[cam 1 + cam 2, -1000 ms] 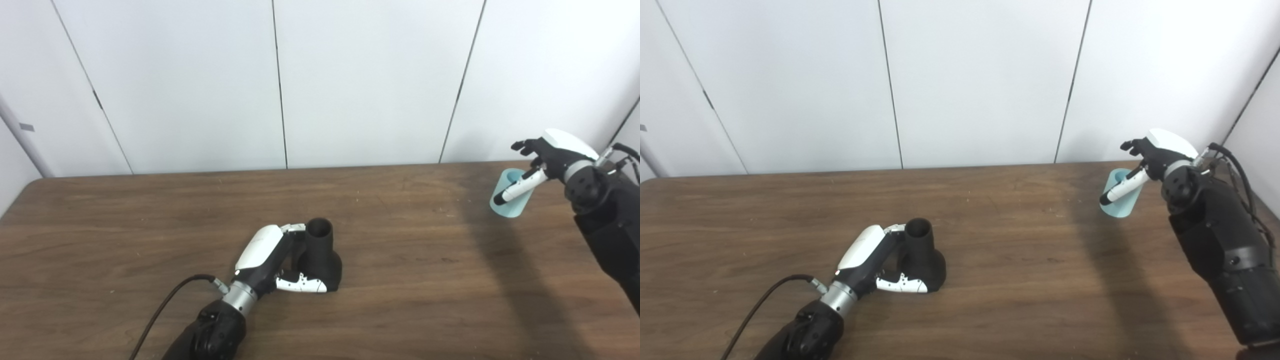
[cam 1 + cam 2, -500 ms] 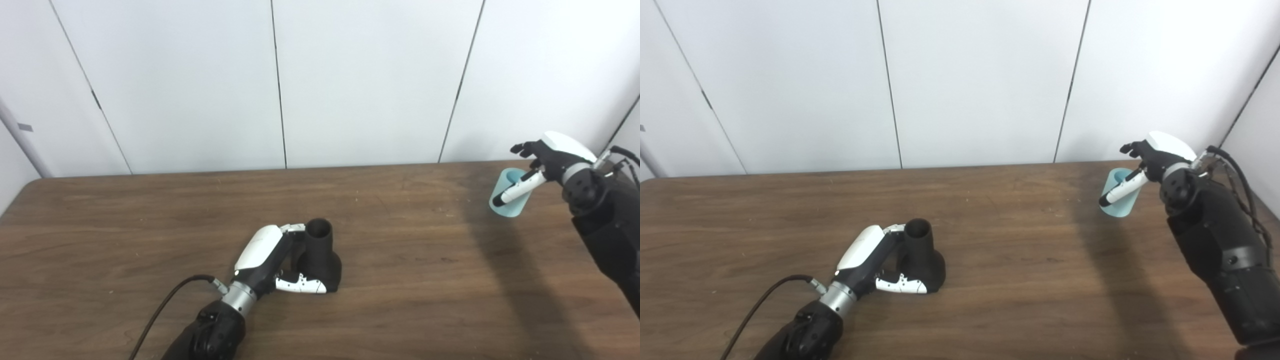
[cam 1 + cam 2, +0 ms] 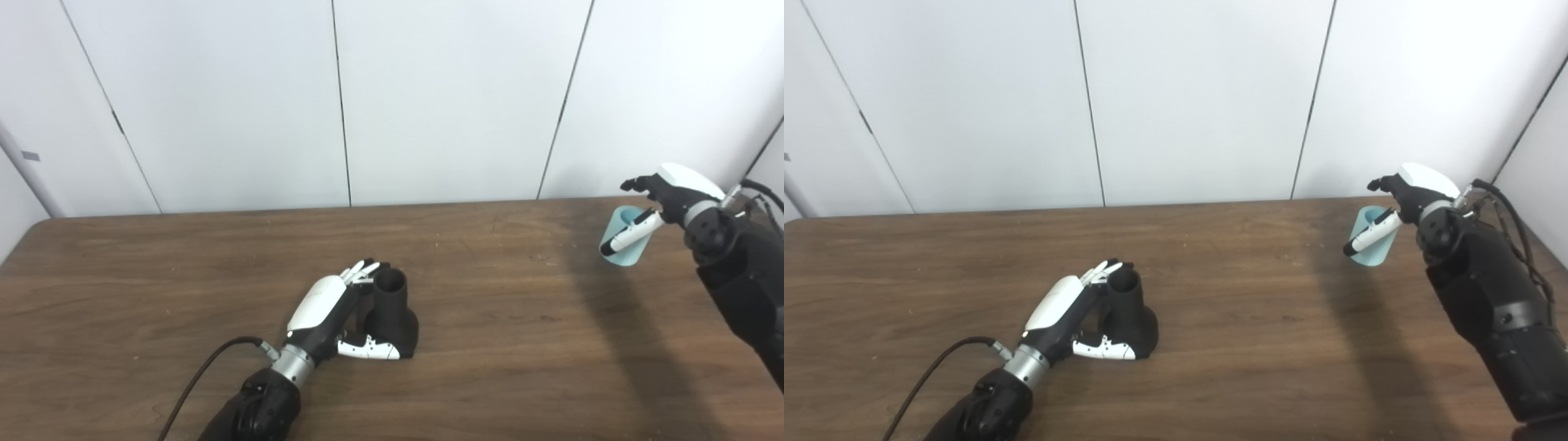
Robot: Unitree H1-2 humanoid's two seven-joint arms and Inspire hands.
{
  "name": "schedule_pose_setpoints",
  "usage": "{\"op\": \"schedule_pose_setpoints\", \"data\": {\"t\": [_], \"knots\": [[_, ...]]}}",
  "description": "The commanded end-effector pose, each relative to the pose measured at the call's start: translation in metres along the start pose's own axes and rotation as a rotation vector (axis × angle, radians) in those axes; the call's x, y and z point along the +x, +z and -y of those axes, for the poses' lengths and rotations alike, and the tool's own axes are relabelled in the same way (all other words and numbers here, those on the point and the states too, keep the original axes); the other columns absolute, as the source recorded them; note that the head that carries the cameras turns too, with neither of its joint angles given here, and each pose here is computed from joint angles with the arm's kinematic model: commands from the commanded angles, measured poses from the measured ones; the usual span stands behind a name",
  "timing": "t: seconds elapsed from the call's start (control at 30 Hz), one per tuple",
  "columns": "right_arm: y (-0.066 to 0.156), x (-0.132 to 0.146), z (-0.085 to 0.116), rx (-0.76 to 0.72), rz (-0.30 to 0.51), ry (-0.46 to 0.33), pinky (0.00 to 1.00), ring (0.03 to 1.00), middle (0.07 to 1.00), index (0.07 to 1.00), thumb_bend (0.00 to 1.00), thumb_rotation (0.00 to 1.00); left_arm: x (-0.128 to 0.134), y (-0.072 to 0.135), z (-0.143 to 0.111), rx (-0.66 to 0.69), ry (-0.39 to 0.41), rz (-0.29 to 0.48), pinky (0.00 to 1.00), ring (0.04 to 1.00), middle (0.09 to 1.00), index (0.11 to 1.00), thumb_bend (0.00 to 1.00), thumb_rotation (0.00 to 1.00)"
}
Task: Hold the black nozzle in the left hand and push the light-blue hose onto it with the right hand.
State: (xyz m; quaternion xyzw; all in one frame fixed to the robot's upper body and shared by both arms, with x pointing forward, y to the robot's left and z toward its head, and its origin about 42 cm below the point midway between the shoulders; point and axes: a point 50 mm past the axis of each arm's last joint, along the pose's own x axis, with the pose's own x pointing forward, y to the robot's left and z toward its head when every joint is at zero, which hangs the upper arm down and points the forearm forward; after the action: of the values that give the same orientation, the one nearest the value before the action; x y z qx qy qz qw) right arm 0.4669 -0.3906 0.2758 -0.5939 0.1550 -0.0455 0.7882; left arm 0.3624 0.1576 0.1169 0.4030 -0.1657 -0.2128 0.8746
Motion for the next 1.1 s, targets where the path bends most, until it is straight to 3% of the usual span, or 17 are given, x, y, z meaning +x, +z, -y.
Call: {"op": "schedule_pose_setpoints", "data": {"t": [0.0,0.73,1.07], "knots": [[0.0123,-0.0028,0.0702,-0.016,0.043,-0.166,0.77,0.923,0.904,0.847,1.00,0.26,-0.0984,-0.0381,0.0978,-0.079,-0.232,-0.237,1.00,1.000,0.923,0.431,0.74,0.44],[0.0124,-0.0005,0.0700,-0.044,0.028,-0.142,0.80,0.949,0.911,0.847,1.00,0.27,-0.0989,-0.0376,0.0961,-0.077,-0.235,-0.242,1.00,1.000,0.918,0.434,0.74,0.44],[0.0115,0.0061,0.0669,-0.138,0.031,-0.146,0.73,0.836,0.842,0.831,1.00,0.26,-0.0990,-0.0368,0.0955,-0.079,-0.238,-0.244,1.00,1.000,0.918,0.435,0.74,0.45]]}}
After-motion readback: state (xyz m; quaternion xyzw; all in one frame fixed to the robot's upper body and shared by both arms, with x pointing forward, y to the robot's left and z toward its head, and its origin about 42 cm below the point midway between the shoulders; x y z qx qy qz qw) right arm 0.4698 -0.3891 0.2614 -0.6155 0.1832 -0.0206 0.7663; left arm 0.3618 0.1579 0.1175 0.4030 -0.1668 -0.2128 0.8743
